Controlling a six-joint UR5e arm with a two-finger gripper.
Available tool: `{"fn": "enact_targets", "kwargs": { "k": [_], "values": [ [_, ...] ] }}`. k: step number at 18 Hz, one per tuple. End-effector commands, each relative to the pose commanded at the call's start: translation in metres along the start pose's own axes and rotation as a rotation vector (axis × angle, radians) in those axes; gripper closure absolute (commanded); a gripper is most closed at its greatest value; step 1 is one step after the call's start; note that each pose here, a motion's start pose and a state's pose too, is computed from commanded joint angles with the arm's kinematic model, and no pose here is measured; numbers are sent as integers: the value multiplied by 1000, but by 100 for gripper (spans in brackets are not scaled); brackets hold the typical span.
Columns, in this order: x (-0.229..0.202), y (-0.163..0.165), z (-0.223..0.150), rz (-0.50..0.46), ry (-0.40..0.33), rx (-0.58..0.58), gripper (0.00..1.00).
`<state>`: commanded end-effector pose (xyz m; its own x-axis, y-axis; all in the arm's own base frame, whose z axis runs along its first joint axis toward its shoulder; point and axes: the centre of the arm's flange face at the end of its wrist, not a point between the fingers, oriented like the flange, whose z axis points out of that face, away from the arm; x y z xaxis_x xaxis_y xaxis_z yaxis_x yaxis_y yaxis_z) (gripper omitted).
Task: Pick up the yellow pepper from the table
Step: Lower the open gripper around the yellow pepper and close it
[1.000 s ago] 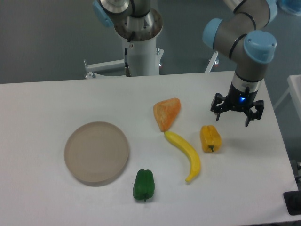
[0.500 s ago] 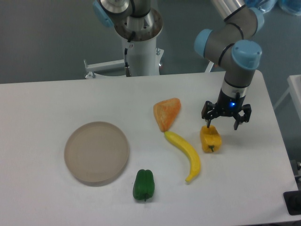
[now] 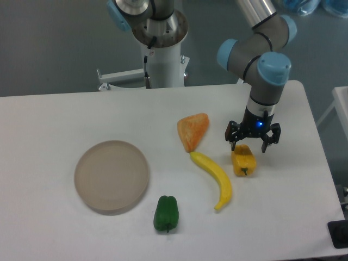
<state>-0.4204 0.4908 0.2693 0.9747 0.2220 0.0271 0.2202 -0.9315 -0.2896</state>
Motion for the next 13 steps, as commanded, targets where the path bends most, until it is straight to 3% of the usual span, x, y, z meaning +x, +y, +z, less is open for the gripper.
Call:
{"fn": "enact_targets", "kwargs": {
  "k": [11,13],
  "values": [
    [3,-3,18,25,-8,5,0],
    [3,-3,19,26,-7,4,16]
  ]
}}
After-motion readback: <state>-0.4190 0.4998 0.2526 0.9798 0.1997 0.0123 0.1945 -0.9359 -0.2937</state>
